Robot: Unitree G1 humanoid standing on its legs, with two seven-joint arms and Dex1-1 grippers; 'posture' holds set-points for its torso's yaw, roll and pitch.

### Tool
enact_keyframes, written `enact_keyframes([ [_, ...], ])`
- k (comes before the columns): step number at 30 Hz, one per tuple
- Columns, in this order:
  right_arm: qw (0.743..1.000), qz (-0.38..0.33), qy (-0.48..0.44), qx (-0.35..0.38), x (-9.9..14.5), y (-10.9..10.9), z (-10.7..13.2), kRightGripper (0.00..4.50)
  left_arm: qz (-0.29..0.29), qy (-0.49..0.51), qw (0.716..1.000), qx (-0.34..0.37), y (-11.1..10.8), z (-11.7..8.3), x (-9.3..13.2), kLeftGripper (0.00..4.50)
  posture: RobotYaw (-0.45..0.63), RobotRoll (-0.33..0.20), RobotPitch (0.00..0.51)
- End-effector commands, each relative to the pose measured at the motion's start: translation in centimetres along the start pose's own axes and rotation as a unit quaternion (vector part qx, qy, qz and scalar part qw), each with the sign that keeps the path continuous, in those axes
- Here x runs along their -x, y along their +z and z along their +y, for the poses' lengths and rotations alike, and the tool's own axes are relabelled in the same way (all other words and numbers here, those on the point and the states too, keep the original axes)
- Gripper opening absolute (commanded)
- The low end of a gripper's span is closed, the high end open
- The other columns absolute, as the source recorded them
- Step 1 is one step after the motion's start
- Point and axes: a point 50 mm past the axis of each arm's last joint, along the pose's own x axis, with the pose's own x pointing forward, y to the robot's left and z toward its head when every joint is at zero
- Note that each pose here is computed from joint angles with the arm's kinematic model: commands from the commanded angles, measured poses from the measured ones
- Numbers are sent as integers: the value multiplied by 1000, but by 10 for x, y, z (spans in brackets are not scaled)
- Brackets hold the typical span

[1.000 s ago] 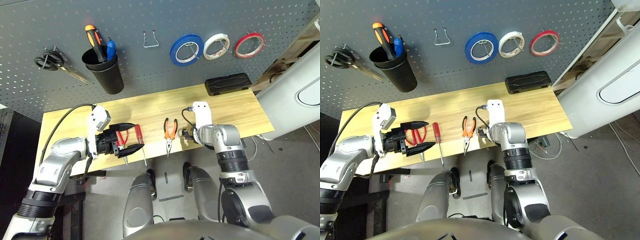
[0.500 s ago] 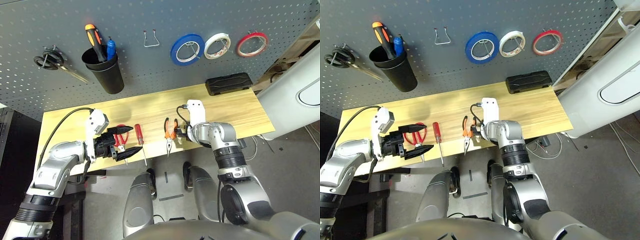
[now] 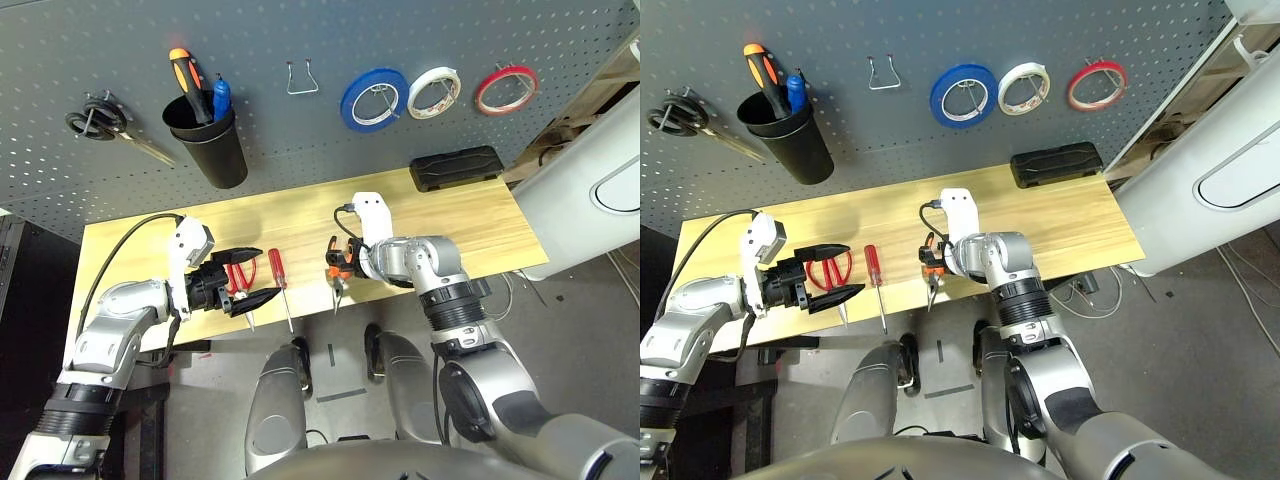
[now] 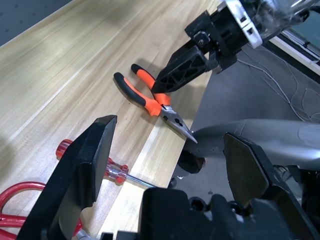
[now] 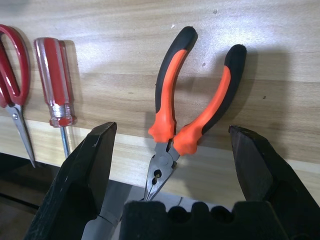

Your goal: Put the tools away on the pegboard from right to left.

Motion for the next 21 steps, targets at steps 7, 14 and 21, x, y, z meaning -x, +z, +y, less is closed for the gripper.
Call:
enact_keyframes([
  [7, 998, 5, 46, 38, -11, 9, 45, 4483, 4, 15, 1000, 3, -4, -6, 5, 4500, -12, 0, 192],
  [14, 998, 19, 40, 48, -15, 6, 46, 4483, 4, 20, 1000, 6, -2, -10, 7, 4500, -1, 0, 203],
  [21, 998, 29, 34, 51, -18, 2, 46, 4483, 7, 23, 1000, 11, -2, -18, 13, 4500, 39, 0, 220],
])
